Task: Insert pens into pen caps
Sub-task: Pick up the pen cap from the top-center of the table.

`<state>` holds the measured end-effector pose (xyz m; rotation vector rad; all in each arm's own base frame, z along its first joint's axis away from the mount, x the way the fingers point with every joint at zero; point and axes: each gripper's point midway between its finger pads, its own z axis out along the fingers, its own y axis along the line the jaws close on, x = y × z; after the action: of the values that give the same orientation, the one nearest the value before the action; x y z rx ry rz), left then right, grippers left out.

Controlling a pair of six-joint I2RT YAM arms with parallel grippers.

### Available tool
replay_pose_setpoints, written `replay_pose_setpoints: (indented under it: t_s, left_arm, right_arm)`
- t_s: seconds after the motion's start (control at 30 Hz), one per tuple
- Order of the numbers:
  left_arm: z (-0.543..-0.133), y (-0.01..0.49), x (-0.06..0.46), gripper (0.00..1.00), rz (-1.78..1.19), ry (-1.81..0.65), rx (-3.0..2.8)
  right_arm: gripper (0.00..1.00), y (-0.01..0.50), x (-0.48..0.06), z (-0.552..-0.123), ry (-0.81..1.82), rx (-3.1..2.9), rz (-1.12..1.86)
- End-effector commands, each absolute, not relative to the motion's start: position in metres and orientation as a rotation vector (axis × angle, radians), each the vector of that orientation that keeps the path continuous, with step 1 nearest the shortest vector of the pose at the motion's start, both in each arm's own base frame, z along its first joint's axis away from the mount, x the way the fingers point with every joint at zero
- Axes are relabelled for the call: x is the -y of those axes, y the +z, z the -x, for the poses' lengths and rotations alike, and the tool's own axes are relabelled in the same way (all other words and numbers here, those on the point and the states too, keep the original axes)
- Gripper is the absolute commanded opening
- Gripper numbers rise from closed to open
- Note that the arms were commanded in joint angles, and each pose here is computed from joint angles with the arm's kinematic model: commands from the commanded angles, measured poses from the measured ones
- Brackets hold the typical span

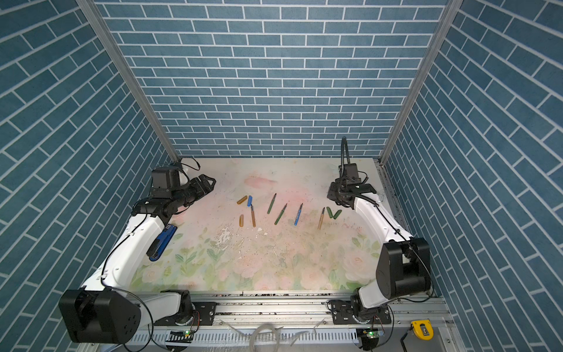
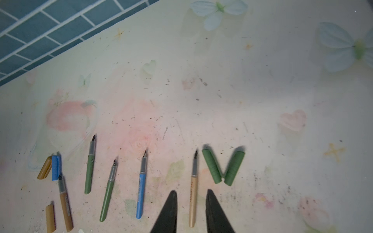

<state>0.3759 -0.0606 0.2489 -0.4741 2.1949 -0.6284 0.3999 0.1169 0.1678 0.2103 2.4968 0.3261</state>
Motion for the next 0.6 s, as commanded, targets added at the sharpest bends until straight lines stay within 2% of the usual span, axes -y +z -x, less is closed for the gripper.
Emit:
replay_pose_setpoints:
  t_s: [0.0,0.27,0.57]
  left_arm:
    - [-0.365,0.238,0.076,0.83,0.411,-0.708,-2.261]
    - [-0.361,0.230,0.089,0.84,0.409,-0.822,-2.266]
    - [-0.355,0.239,0.090,0.86,0.434,-0.864,-2.209]
  right_arm:
    - [0.27,0.161,-0.158,-0.401,0.332,-2.553,-0.140]
    - [0.30,0.142,-0.271,-0.416,0.405,-2.611,0.097]
    - [0.37,0.114,-0.346,-0.427,0.470,-2.654,0.187]
